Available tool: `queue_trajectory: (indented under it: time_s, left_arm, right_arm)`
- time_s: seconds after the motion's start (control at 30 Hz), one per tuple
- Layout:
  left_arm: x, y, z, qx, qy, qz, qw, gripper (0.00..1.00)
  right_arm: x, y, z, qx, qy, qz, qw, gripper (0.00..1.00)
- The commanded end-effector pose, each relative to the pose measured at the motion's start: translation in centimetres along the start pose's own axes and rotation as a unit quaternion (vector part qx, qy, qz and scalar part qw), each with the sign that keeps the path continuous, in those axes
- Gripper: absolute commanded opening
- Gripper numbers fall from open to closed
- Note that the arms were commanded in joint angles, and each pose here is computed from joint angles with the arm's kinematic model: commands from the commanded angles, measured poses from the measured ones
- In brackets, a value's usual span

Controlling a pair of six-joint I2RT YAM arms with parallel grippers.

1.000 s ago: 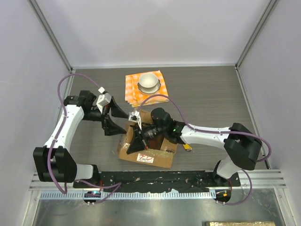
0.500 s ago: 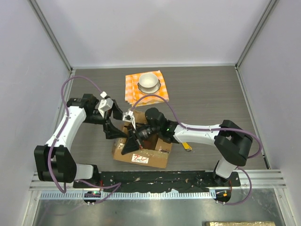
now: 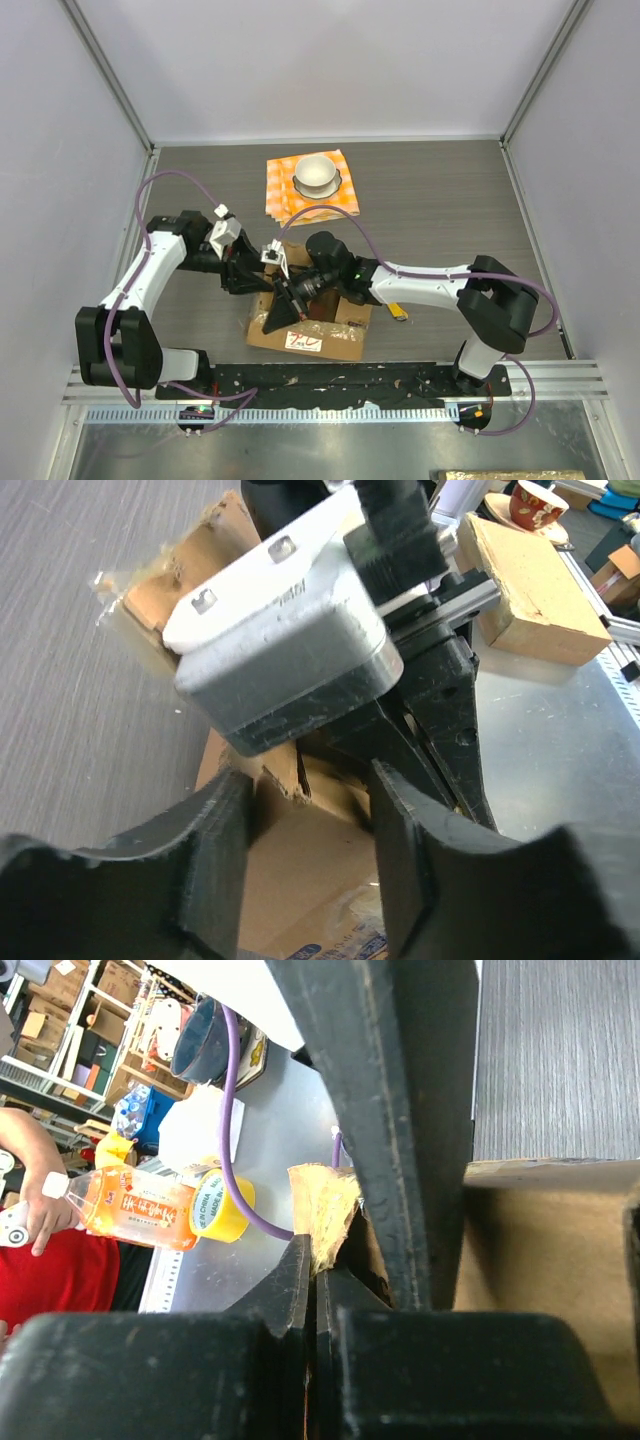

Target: Unpack the express box

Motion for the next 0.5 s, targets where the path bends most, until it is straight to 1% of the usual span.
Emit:
queue_trajectory:
  time_s: [0.0,0.1,0.2,0.33,0.47]
  left_arm:
    - [-3.3,-0.1,-0.2,0.008,-0.009,-0.113,0.993,0.45]
    - [-3.1,-0.3,-0.2,0.006,-0.011,-0.122,0.992,0.45]
    - [-3.0,-0.7,-0.1,0.004,-0.012,-0.128,0.992,0.41]
    - [-2.6,-2.0,-0.2,0.021,-0.014,-0.135,0.991,0.27]
    - [-1.8,-3.5,-0.4,0.042,-0.017,-0.147,0.988,0.20]
  right_arm:
    - [3.8,4.9,-1.0,-0.059,0.022,-0.107,0.992,0.01]
    - [3.9,5.3,-1.1,-0.060,0.016,-0.114,0.992,0.01]
    - [4.1,5.8,-1.2,-0.062,0.016,-0.121,0.991,0.01]
    - [4.7,6.7,-1.4,-0.068,0.011,-0.139,0.988,0.01]
    - [5.9,7.8,-1.7,-0.081,0.007,-0.164,0.983,0.01]
Point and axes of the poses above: each gripper's point midway between its finger pads, its own z axis out along the fingers, its own x axis along the line the jaws close on, y = z × x, the point moved 1 cm from there along -z, back along the fingers, and after that the axes turned 7 degrees about -z, right-handed, at the moved point
